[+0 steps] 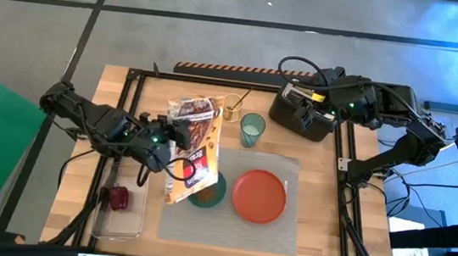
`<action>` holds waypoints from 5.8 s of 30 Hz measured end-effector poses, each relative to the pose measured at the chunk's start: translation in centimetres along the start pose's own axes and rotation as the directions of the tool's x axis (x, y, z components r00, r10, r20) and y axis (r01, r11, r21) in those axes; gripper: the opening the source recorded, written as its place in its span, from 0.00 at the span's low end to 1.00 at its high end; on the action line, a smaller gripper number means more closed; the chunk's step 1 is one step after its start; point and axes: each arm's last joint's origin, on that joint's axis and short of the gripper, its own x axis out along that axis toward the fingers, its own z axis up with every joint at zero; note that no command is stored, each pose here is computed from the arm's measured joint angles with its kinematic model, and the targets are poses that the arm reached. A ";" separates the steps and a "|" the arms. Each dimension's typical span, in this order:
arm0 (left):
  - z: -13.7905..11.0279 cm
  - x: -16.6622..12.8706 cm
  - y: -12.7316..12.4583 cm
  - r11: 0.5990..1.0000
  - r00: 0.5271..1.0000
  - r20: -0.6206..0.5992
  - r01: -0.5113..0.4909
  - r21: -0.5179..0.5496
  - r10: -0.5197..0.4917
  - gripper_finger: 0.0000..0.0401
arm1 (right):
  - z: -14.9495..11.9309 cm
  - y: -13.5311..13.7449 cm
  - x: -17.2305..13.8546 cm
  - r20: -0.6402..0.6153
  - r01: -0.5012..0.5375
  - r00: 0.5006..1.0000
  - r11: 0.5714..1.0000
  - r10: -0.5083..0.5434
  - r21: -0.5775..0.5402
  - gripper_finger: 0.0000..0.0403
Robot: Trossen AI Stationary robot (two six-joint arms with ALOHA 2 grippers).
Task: Arrange a breakfast setting
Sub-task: Pour the cereals from the cereal box into the green bowl
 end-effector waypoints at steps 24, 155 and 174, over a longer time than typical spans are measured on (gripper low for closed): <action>0.3 -0.8 0.3 0.988 0.998 -0.058 -0.030 0.153 0.039 0.23 | 0.0 0.0 0.0 0.000 0.000 1.000 1.000 0.000 -0.026 0.61; 0.1 2.0 0.5 0.989 0.998 -0.025 0.045 -0.140 -0.049 0.23 | 0.0 0.1 0.0 -0.008 -0.025 1.000 0.998 0.025 -0.050 0.61; -1.3 1.1 -0.9 0.910 0.992 0.110 0.095 -0.403 -0.054 0.23 | 0.0 0.1 0.0 -0.008 -0.025 1.000 0.998 0.025 -0.052 0.61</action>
